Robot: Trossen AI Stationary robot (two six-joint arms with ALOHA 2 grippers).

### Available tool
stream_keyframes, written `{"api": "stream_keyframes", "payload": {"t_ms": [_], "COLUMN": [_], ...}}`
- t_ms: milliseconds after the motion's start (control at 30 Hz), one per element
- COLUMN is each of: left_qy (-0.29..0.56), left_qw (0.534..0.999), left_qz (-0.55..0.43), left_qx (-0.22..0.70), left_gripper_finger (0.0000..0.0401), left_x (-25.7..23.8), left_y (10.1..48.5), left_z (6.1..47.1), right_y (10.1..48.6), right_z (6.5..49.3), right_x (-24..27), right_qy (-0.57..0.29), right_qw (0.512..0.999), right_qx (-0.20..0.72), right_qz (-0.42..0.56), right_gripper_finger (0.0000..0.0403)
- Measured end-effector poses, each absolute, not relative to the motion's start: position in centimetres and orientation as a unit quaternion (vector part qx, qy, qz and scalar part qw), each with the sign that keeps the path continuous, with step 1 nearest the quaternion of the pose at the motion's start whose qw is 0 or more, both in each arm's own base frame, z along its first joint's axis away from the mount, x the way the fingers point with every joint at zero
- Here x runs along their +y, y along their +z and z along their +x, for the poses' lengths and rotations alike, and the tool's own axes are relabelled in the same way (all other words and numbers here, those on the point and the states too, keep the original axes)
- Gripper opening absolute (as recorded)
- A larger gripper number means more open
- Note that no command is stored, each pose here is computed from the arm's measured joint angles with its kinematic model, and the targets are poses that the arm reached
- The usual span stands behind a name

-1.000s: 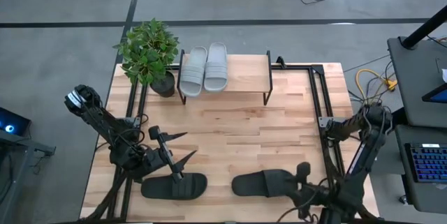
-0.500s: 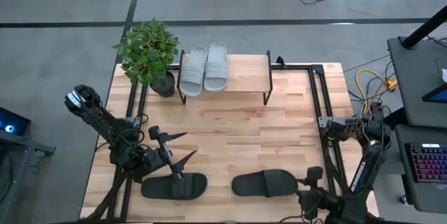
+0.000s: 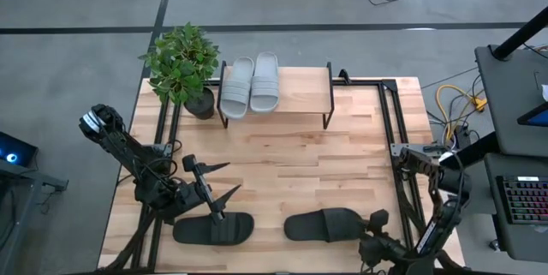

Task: Pick and place slides into the shelf
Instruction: Put the right black slipper on the shelf

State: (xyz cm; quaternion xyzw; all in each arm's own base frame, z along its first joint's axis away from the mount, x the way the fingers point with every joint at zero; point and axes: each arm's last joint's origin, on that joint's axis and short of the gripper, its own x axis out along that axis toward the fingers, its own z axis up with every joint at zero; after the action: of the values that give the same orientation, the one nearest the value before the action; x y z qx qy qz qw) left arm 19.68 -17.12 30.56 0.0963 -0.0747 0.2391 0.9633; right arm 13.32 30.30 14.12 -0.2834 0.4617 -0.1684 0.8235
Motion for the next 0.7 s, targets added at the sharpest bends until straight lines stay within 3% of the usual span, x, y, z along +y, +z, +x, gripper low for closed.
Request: {"api": "stream_keyframes", "payload": {"t_ms": [167, 500, 700], "left_qy": [0.239, 0.239, 0.239], "left_qw": [0.963, 0.963, 0.963], "left_qz": [0.096, 0.096, 0.096], "left_qx": [-0.075, -0.074, -0.074], "left_gripper_finger": [0.0283, 0.0283, 0.0283], "left_x": [-17.11, -17.12, -17.12], "left_y": [30.56, 30.53, 30.52], "left_z": [19.69, 19.68, 19.69], "right_y": [13.33, 13.26, 13.06], "right_z": [13.57, 13.52, 14.06], "right_x": [30.44, 30.48, 31.04], "right_qy": [-0.172, -0.163, -0.148], "right_qw": [0.831, 0.821, 0.849], "right_qx": [0.431, 0.459, 0.419], "right_qz": [-0.306, -0.298, -0.285], "right_gripper_finger": [0.0174, 0.0171, 0.0166]}}
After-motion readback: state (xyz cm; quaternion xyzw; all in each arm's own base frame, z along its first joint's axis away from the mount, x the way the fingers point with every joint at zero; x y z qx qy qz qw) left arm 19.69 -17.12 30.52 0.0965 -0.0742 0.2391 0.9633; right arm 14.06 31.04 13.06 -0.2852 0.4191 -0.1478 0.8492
